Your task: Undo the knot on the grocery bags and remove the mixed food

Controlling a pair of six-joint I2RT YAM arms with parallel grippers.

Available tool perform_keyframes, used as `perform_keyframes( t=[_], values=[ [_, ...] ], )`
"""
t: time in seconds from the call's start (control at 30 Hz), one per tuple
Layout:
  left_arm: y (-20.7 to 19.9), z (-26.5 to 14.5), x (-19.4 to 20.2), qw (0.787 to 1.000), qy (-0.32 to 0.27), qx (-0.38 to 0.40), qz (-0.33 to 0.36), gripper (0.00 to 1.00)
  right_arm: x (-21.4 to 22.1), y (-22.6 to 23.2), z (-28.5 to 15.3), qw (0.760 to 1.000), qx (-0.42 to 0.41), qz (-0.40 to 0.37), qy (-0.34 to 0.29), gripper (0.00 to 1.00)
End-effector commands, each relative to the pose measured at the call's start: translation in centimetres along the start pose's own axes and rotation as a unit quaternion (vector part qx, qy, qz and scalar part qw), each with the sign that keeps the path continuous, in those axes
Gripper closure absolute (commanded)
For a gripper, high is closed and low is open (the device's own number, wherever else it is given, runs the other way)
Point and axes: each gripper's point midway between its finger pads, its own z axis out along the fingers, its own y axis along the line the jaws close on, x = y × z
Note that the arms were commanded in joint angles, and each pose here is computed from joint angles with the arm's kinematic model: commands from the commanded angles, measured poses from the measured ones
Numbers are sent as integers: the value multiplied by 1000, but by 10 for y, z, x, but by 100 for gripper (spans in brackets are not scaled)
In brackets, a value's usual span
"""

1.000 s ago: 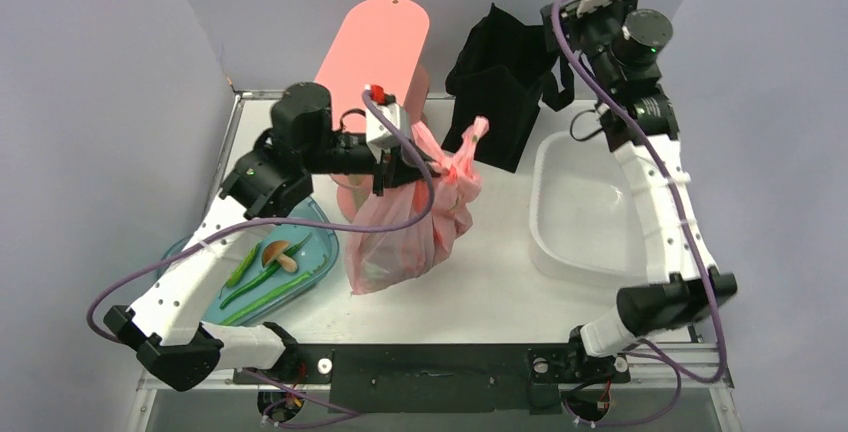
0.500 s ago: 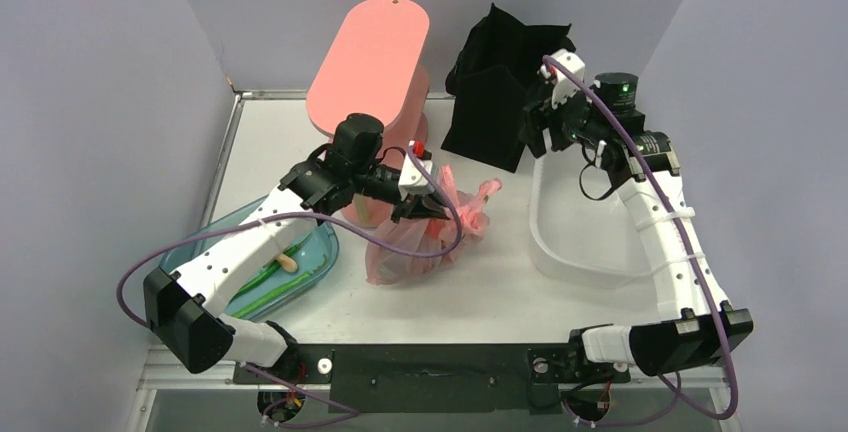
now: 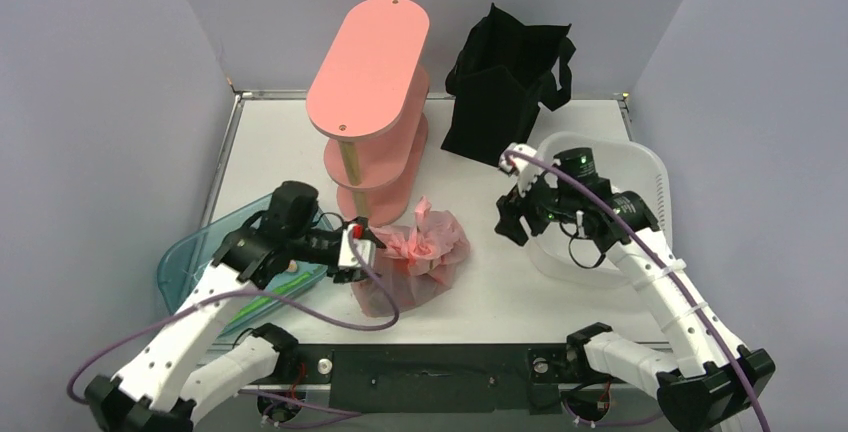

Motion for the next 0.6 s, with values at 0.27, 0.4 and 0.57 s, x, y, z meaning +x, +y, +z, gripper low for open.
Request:
perform_keyframes(
  t=[0.27,0.4,0.57],
  values=[
    [27,-30,-22,976,-69,-193,-67,53,-44,56,38,982,-67,-146,-95,41],
    [38,-17,-29,974,-99,-185,-86,54,-50,64,58,978,-91,-157,-98,42],
    [53,-3,-20,970,-92,-208,-86,51,-54,75,83,973,-121,-171,-96,40]
  ],
)
